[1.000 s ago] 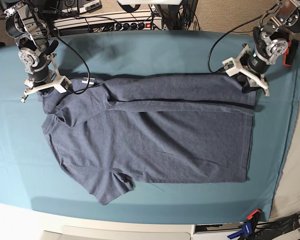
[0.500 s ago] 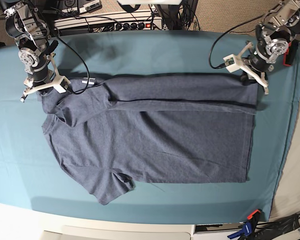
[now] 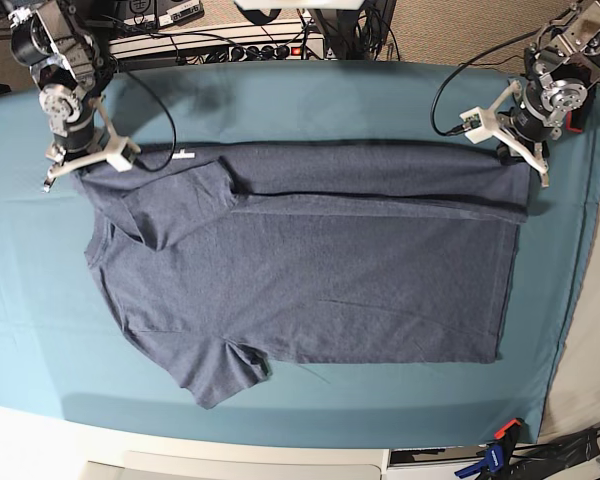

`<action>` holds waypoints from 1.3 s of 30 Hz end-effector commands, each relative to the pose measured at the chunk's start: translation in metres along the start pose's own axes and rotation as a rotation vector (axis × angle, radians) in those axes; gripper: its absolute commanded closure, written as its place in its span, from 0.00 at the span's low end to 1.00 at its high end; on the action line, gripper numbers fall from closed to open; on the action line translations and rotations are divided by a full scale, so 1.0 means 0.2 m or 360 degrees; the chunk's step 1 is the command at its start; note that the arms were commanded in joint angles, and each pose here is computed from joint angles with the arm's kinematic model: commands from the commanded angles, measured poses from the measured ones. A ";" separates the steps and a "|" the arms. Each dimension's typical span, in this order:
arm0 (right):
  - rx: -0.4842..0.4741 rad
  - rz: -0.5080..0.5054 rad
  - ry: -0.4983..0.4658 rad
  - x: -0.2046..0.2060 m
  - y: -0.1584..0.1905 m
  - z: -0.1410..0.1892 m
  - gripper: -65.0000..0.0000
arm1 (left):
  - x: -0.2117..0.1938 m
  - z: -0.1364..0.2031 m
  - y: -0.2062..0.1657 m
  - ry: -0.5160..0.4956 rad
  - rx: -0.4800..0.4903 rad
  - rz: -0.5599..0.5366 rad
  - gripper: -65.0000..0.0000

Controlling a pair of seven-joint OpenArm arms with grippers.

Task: Fold the T-shirt properly
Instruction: 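Drag the folded edge with both grippers toward the robot to flatten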

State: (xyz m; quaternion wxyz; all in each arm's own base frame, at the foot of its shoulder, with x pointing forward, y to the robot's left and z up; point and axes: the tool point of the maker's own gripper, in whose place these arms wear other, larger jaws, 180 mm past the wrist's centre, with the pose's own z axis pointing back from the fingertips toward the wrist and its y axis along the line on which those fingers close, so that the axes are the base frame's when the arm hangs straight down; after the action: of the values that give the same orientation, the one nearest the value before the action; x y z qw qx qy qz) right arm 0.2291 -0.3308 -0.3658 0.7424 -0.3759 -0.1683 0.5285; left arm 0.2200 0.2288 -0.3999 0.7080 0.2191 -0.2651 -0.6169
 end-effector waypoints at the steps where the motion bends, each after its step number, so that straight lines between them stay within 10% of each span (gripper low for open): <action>1: -0.0064 0.0038 0.0040 -0.04 -0.06 0.01 1.00 | -0.02 0.02 0.06 0.0020 0.0042 -0.0032 1.00; 39: 0.0294 0.0277 0.0135 -0.25 0.50 0.23 1.00 | 0.10 0.30 -0.21 -0.0034 -0.0137 -0.0030 1.00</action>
State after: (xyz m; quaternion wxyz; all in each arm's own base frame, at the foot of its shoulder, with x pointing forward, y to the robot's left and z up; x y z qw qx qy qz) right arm 0.1227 -0.3426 -0.3986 0.7285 -0.3584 -0.0695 0.5797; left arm 0.1463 0.2010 -0.3857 0.7147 0.1731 -0.2397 -0.6339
